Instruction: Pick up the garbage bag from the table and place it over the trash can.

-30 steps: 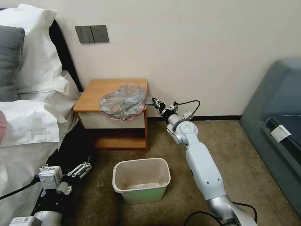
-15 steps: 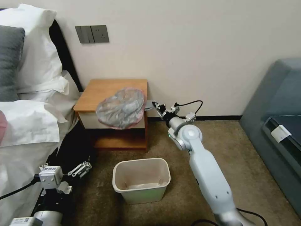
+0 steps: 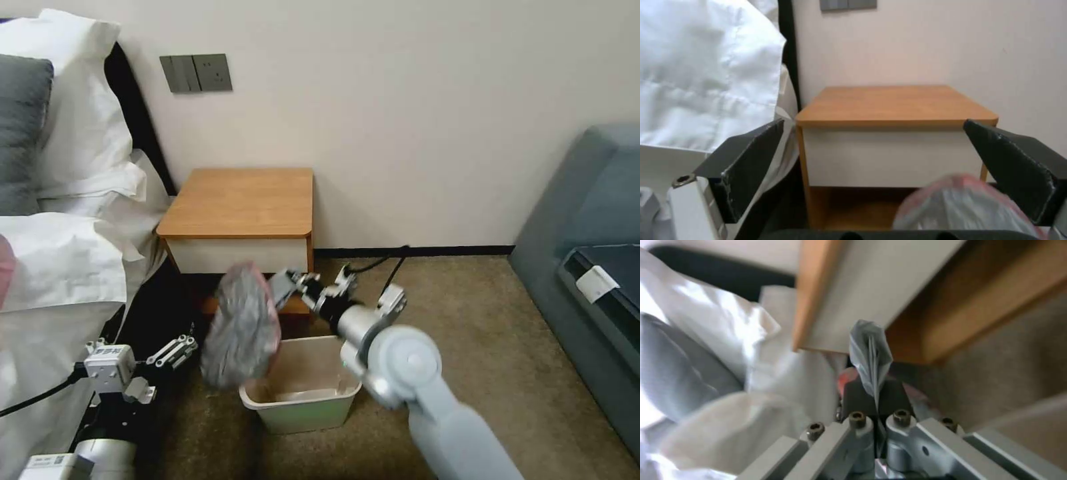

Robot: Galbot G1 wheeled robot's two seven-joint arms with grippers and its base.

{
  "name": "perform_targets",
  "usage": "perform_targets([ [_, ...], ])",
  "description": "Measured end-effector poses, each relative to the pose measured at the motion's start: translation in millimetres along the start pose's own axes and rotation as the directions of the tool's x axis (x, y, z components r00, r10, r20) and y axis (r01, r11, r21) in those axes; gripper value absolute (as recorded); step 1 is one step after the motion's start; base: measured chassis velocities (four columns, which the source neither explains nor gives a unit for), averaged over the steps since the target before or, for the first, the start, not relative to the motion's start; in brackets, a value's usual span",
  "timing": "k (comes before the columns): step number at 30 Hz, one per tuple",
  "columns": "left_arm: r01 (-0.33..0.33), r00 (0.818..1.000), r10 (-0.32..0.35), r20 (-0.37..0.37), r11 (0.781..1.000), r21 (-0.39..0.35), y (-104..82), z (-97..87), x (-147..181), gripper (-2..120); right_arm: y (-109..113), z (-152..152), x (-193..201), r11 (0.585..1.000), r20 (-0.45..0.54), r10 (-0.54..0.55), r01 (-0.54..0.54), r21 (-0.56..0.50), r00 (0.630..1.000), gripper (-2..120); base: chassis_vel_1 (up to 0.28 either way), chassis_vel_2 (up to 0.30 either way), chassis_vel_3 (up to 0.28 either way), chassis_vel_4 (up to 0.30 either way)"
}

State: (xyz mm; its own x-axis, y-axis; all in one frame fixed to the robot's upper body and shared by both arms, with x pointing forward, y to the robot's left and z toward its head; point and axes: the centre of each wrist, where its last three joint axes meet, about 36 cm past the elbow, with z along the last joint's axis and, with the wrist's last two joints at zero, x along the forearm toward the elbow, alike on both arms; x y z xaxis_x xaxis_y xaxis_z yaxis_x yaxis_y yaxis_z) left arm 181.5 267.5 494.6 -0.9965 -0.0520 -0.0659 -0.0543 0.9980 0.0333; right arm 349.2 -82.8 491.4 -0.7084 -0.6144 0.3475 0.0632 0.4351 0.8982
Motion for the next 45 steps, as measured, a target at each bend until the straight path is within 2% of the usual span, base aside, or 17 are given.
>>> perform_targets([
  [9,-0.003,1.0,0.003,0.022,1.0,0.007,-1.1,-1.1,-4,100,-36,19,35,0.989,-0.035,0.113,-0.109,0.101,0.993,0,0.0,0.0,0.0,0.0],
  [13,-0.005,1.0,0.005,0.03,1.0,0.01,-1.9,-1.3,-5,100,-41,21,36,0.979,-0.035,0.153,-0.146,0.142,0.988,0,0.0,0.0,0.0,0.0],
  [17,-0.007,0.999,0.007,0.04,1.0,0.013,-2.6,-1.7,-7,100,-45,21,39,0.955,-0.036,0.245,-0.235,0.179,0.969,21,0.0,0.0,0.0,0.0],
  [22,-0.007,0.999,0.006,0.045,1.0,0.014,-2.6,-2.0,-8,100,-46,18,43,0.945,-0.03,0.274,-0.264,0.193,0.961,32,0.0,0.0,0.0,0.0],
  [26,-0.009,0.998,0.007,0.066,1.0,0.019,-3.5,-3.1,-12,100,-50,7,53,0.919,-0.006,0.34,-0.33,0.215,0.941,52,0.0,0.0,0.0,0.0],
  [27,-0.009,0.998,0.007,0.066,1.0,0.019,-3.5,-3.1,-12,100,-50,7,53,0.919,-0.006,0.34,-0.33,0.215,0.941,52,0.0,0.0,0.0,0.0],
  [30,-0.01,0.997,0.009,0.072,1.0,0.023,-4.5,-3.5,-13,100,-46,-1,63,0.916,0.024,0.339,-0.336,0.219,0.941,68,0.0,0.0,0.0,0.0],
  [32,-0.011,0.997,0.009,0.072,1.0,0.024,-4.7,-3.4,-13,100,-44,-3,65,0.917,0.035,0.334,-0.333,0.22,0.942,71,0.0,0.0,0.0,0.0],
  [36,-0.016,0.998,0.015,0.058,1.0,0.011,-7.4,-2.0,-11,100,-32,-19,82,0.924,0.11,0.277,-0.296,0.243,0.954,88,0.0,0.0,0.0,0.0],
  [37,-0.016,0.998,0.015,0.058,1.0,0.011,-7.4,-2.0,-11,100,-32,-19,82,0.924,0.11,0.277,-0.296,0.243,0.954,88,0.0,0.0,0.0,0.0],
  [39,-0.008,1.0,0.008,0.011,1.0,-0.004,-10.5,4.5,-5,100,-27,-29,90,0.922,0.162,0.232,-0.27,0.276,0.959,97,0.0,0.0,0.0,0.0],
  [40,-0.004,1.0,0.004,-0.024,1.0,-0.01,-11.7,11.5,0,100,-27,-33,94,0.919,0.187,0.215,-0.263,0.295,0.959,99,0.0,0.0,0.0,0.0],
  [41,-0.004,1.0,0.004,-0.024,1.0,-0.01,-11.7,11.5,0,100,-27,-33,94,0.919,0.187,0.215,-0.263,0.295,0.959,99,0.0,0.0,0.0,0.0],
  [44,-0.001,0.993,-0.002,-0.12,1.0,-0.022,-18.6,39.2,13,100,-27,-46,104,0.905,0.261,0.175,-0.259,0.338,0.949,100,0.0,0.0,0.0,0.0],
  [45,-0.001,0.993,-0.002,-0.12,1.0,-0.022,-18.6,39.2,13,100,-27,-46,104,0.905,0.261,0.175,-0.259,0.338,0.949,100,0.0,0.0,0.0,0.0],
])
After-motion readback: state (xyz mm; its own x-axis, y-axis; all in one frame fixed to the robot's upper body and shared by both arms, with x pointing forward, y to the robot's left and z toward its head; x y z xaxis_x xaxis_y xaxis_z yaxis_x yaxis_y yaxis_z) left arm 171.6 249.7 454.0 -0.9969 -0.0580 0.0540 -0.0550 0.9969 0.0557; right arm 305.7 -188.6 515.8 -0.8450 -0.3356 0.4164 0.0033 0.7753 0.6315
